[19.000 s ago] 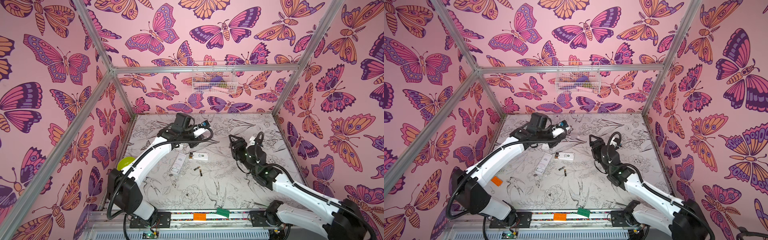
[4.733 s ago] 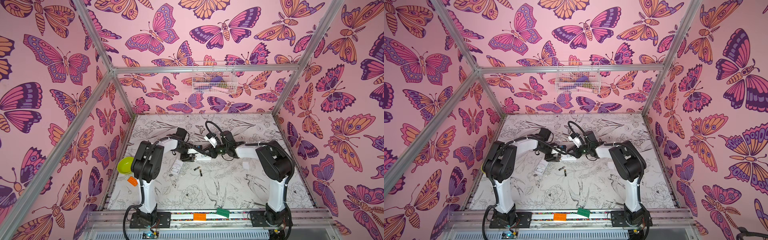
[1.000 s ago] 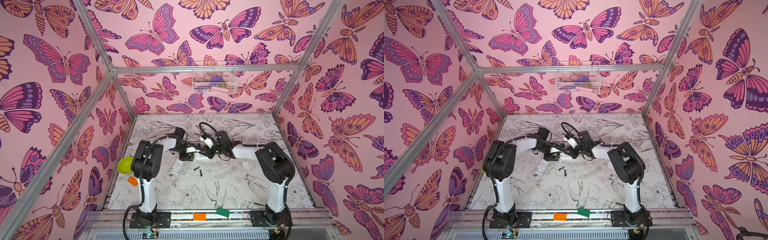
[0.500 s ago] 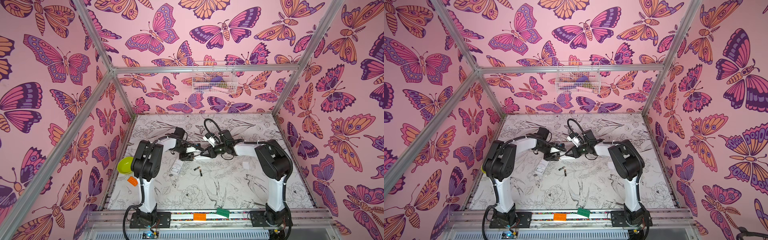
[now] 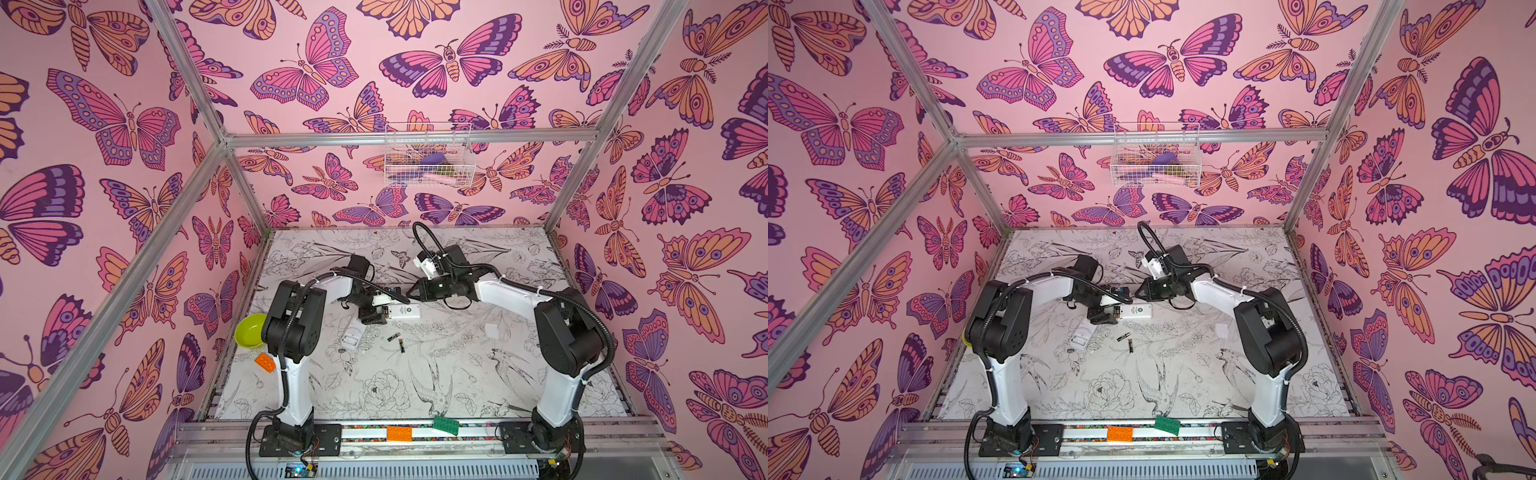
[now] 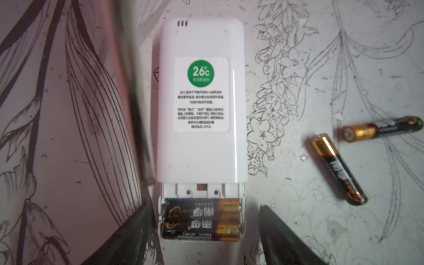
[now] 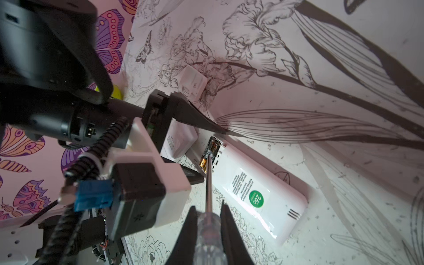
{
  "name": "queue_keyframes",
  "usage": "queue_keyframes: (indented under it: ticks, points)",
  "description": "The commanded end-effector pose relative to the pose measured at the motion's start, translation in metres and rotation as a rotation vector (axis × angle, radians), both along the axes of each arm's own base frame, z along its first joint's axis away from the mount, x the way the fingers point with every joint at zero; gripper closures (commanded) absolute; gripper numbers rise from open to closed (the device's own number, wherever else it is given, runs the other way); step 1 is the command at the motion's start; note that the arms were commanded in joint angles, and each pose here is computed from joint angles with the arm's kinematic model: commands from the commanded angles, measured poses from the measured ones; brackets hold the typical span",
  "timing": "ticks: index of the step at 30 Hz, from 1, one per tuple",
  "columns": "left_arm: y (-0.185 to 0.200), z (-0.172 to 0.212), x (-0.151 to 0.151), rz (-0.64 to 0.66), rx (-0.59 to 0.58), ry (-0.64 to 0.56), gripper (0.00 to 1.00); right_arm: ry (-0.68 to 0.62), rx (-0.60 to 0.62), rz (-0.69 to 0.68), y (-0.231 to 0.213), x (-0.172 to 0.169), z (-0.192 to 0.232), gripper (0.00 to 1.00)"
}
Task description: Unload the batteries from the remote control
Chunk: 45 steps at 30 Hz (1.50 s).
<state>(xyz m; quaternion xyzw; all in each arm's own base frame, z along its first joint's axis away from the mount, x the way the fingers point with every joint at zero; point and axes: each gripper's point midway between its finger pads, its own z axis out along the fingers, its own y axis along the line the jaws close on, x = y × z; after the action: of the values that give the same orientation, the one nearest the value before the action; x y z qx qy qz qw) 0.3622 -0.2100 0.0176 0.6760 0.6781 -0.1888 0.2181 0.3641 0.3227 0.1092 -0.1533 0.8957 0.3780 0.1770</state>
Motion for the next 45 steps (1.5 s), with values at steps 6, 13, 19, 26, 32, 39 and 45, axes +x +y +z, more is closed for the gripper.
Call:
queue_keyframes:
  ticks: [6, 13, 19, 26, 32, 39, 45]
  points:
    - [0.022, -0.027, -0.024, 0.001, 0.069, 0.097, 0.27, 0.036, -0.1, -0.061, -0.013, -0.007, 0.008, 1.0]
    - [0.008, -0.021, -0.02, -0.02, 0.059, 0.075, 0.48, -0.007, -0.134, -0.119, -0.043, -0.011, 0.023, 1.0]
    - [-0.021, -0.008, -0.013, -0.019, 0.033, 0.04, 0.48, -0.033, -0.134, -0.146, -0.068, -0.021, 0.035, 1.0]
    - [-0.048, -0.02, -0.014, -0.11, 0.168, -0.069, 0.47, -0.031, -0.127, -0.163, -0.095, -0.037, 0.035, 1.0]
    - [-0.09, 0.013, -0.027, -0.072, 0.02, -0.006, 0.46, -0.061, -0.104, -0.177, -0.12, -0.04, 0.039, 1.0]
    - [-0.105, 0.001, -0.045, 0.02, -0.039, 0.077, 0.43, -0.079, -0.083, -0.094, -0.12, -0.051, 0.036, 1.0]
    - [-0.106, 0.011, -0.047, 0.048, -0.098, 0.042, 0.35, -0.116, -0.074, 0.0, -0.113, -0.054, 0.033, 1.0]
